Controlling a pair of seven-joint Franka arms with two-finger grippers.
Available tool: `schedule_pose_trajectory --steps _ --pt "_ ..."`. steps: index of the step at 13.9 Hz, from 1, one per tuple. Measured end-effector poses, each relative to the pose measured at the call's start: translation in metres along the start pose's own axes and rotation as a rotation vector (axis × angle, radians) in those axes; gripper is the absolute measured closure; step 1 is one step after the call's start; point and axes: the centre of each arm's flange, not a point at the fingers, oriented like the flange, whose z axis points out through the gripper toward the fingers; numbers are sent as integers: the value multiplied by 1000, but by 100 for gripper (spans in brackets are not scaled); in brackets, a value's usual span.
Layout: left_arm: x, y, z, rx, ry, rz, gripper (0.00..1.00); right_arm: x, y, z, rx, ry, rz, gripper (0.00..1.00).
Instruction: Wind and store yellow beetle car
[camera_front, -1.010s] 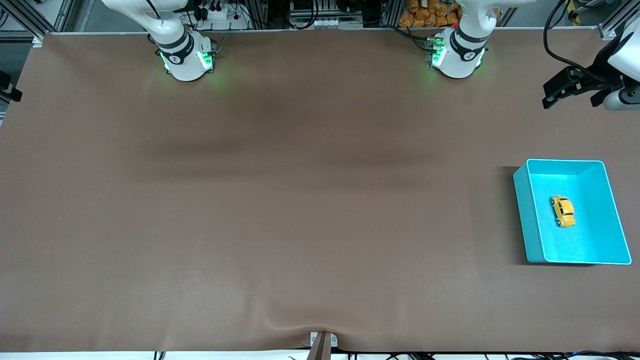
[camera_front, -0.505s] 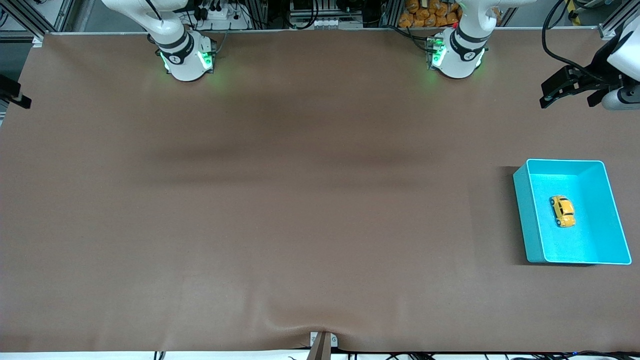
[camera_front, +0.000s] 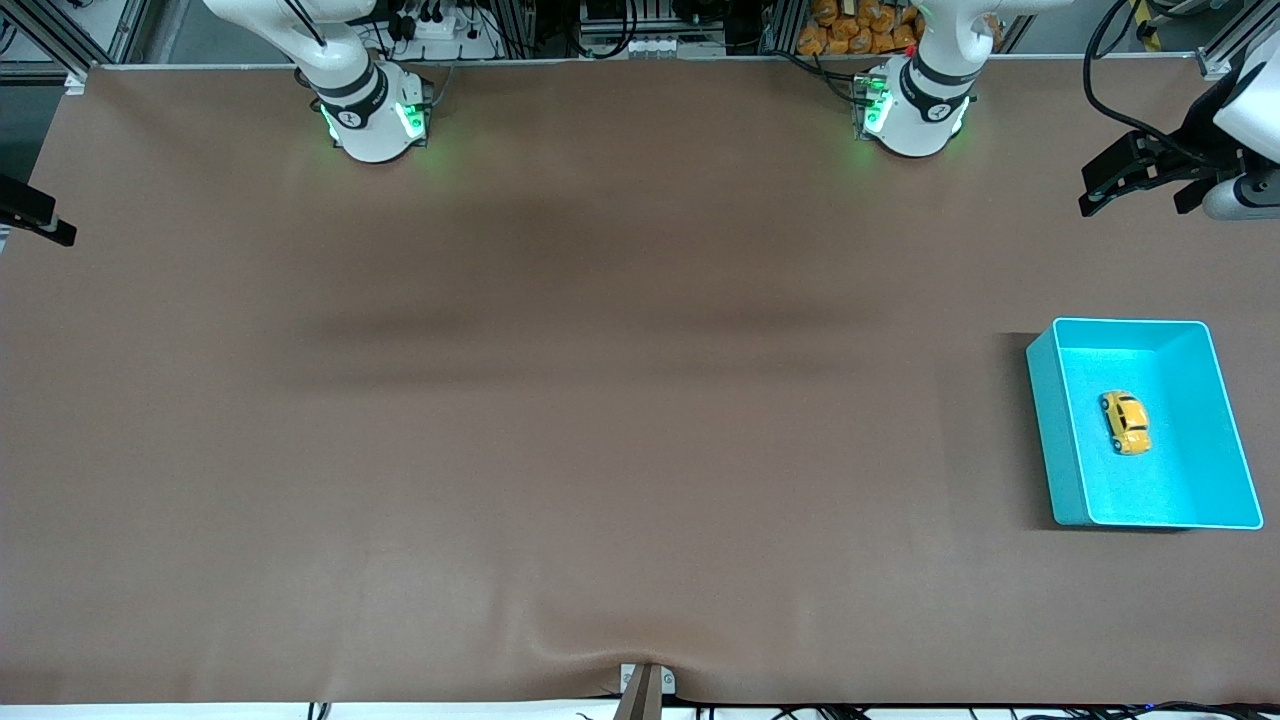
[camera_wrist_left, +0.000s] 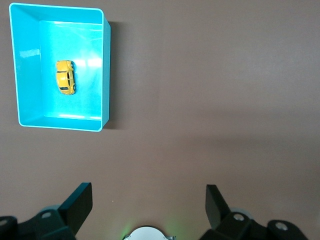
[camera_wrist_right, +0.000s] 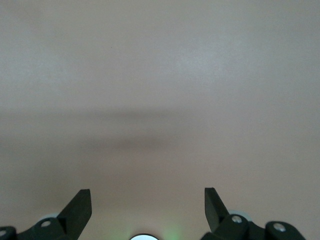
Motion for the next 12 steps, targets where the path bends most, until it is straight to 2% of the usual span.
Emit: schedule_pose_trajectory --steps 4,7,12 --pt "0 0 0 0 0 0 0 12 1 14 -5 15 -2 0" --pt "0 0 0 0 0 2 0 20 -14 30 -5 -4 -24 0" --pt "0 1 0 0 0 40 0 26 -40 37 -8 -7 3 0"
